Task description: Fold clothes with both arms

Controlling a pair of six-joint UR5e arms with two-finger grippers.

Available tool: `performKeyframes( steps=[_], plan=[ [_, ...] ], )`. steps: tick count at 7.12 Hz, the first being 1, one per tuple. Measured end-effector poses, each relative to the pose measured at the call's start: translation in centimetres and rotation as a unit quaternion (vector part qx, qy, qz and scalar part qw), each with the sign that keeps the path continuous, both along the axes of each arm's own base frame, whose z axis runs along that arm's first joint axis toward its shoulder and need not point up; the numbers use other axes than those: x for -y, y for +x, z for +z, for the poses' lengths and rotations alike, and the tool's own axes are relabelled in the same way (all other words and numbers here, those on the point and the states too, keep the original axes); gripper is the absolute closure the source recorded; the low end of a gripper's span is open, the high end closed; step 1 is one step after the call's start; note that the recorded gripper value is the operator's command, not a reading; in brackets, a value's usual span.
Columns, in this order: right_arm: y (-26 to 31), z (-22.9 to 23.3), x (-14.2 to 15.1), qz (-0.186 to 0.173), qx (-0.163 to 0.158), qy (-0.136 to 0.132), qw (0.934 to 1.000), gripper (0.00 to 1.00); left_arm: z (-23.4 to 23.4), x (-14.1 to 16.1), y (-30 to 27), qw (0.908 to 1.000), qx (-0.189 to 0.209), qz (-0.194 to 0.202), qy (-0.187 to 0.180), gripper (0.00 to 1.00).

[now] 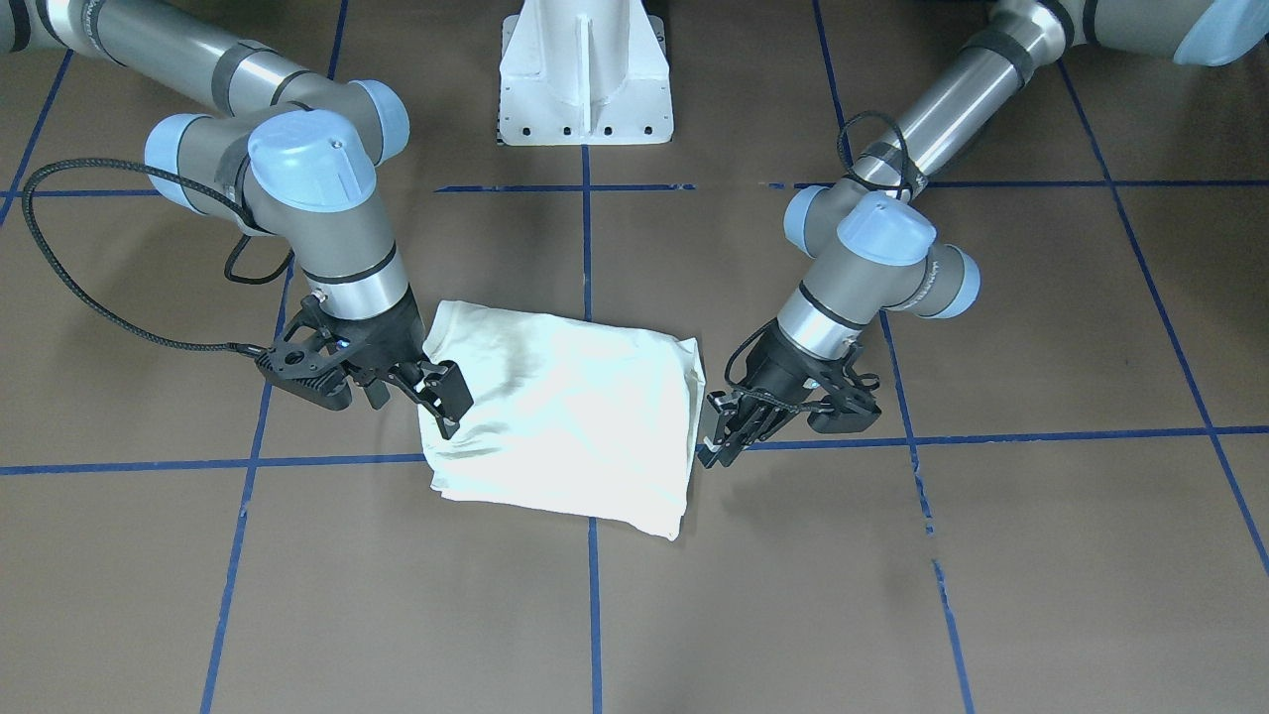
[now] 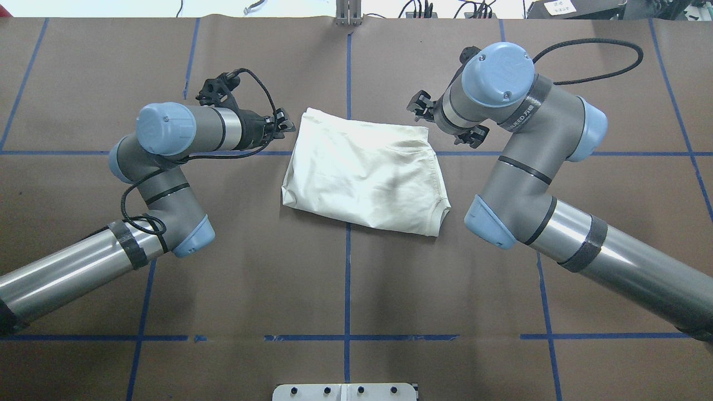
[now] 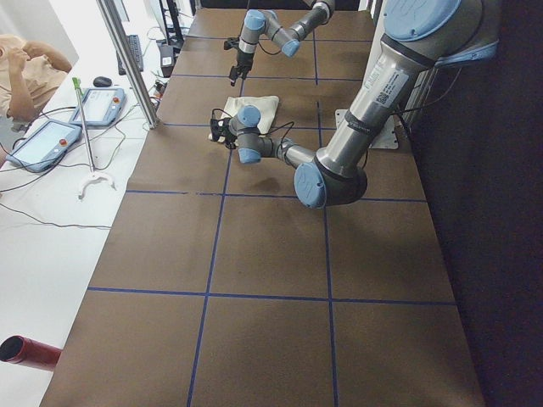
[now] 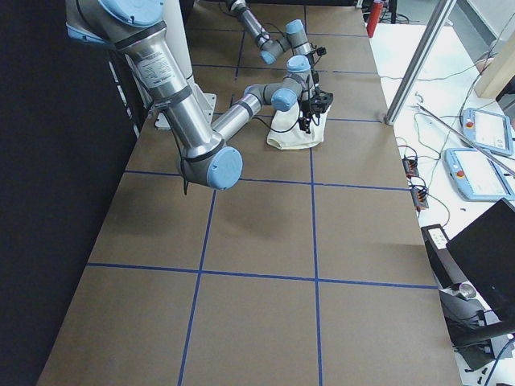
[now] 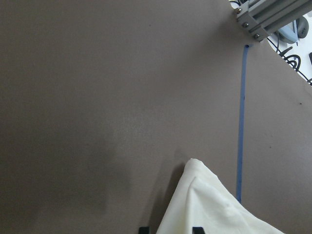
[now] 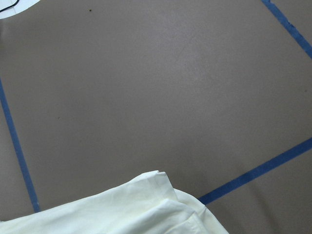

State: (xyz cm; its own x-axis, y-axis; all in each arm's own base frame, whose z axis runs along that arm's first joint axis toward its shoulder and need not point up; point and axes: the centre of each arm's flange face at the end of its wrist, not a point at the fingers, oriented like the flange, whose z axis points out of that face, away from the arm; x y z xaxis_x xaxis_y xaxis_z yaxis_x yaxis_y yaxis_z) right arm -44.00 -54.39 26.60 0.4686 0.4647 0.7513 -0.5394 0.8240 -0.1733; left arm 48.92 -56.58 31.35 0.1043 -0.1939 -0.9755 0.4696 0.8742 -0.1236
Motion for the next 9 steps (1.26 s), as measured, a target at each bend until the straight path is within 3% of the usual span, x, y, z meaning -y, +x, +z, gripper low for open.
performKeyframes(
  steps=[2,3,5,6,7,9],
  plan=[
    [1.6,0.4,-0.6,-0.011,0.010,-0.006,0.9999,0.02,-2.8,-2.1,0.6,0.9983,-0.045,0.016,-0.033,1.00],
    [1.9,0.9,-0.7,-0.013,0.009,-0.007,0.9998,0.02,-2.6,-4.4,3.3,0.9978,-0.043,0.021,-0.046,1.00],
    [2.0,1.5,-0.8,-0.014,0.008,-0.009,0.9998,0.02,-1.7,-7.8,6.5,0.9980,-0.020,0.028,-0.053,1.00],
    [2.0,1.5,-0.8,-0.014,0.007,-0.009,0.9998,0.02,-0.6,-9.0,5.6,0.9985,-0.008,0.036,-0.039,1.00],
    [1.9,1.6,-0.9,-0.014,0.007,-0.010,0.9998,0.02,0.8,-9.9,3.9,0.9988,0.004,0.043,-0.023,1.00],
    [1.6,1.8,-1.0,-0.015,0.006,-0.012,0.9998,0.02,4.1,-10.2,3.8,0.9984,0.032,0.039,-0.025,1.00]
  ],
)
